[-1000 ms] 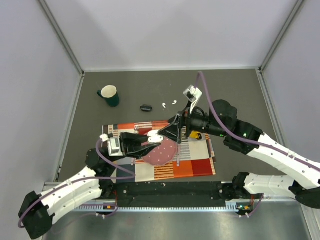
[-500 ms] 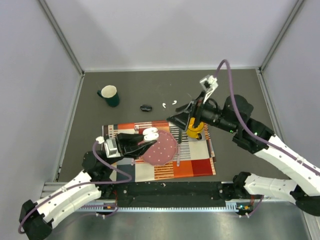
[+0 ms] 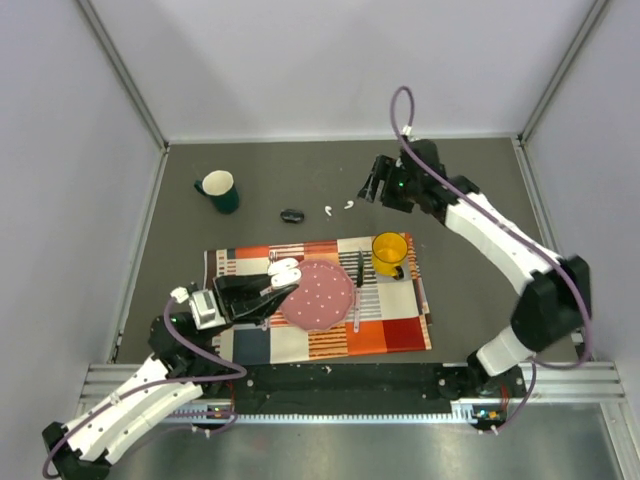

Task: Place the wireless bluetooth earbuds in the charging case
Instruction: Pick up the earbud from the center of the board.

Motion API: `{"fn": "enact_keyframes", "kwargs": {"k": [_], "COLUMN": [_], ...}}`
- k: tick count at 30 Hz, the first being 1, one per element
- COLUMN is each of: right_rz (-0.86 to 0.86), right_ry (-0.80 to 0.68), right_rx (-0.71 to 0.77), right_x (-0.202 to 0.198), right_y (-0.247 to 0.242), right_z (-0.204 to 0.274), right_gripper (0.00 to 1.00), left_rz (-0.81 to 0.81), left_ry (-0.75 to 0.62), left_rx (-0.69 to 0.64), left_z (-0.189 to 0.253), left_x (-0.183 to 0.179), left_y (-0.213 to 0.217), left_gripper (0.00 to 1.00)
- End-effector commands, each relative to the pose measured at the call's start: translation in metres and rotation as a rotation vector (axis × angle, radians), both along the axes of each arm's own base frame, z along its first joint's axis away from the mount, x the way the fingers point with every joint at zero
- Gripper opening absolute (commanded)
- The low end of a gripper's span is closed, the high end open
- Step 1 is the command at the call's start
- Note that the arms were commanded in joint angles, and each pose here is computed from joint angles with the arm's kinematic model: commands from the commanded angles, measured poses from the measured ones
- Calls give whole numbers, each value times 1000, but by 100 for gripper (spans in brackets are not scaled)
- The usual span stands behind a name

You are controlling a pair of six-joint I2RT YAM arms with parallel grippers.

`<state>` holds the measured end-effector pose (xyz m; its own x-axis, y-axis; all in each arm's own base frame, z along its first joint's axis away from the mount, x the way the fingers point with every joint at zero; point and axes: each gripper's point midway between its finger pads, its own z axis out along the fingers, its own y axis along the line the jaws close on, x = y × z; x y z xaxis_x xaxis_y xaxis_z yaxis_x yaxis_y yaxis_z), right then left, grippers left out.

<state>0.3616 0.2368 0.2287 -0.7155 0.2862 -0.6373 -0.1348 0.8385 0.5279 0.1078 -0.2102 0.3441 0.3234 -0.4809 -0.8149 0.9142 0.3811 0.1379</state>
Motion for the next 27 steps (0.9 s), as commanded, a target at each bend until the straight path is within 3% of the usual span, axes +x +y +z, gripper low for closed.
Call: {"fn": "enact_keyframes", "kwargs": {"k": [1, 5, 14, 27], "right_rz": [-142, -244, -372, -416], "right_ry": [66, 127, 203, 301], "right_rx": [-85, -184, -215, -257], "right_x": [40, 70, 102, 134], "right_y": [-5, 1, 28, 51], "right_z": [-7, -45, -82, -144], "right_gripper": [71, 72, 69, 62], "left_rz": [43, 82, 138, 186], "left_ry": [-20, -10, 23, 16], "left_rx": [-5, -7, 4, -12], "left_z": [9, 9, 7, 7], "left_x": [0, 4, 12, 11], "left_y": [8, 14, 20, 32], "left_gripper": [0, 0, 0, 0]}}
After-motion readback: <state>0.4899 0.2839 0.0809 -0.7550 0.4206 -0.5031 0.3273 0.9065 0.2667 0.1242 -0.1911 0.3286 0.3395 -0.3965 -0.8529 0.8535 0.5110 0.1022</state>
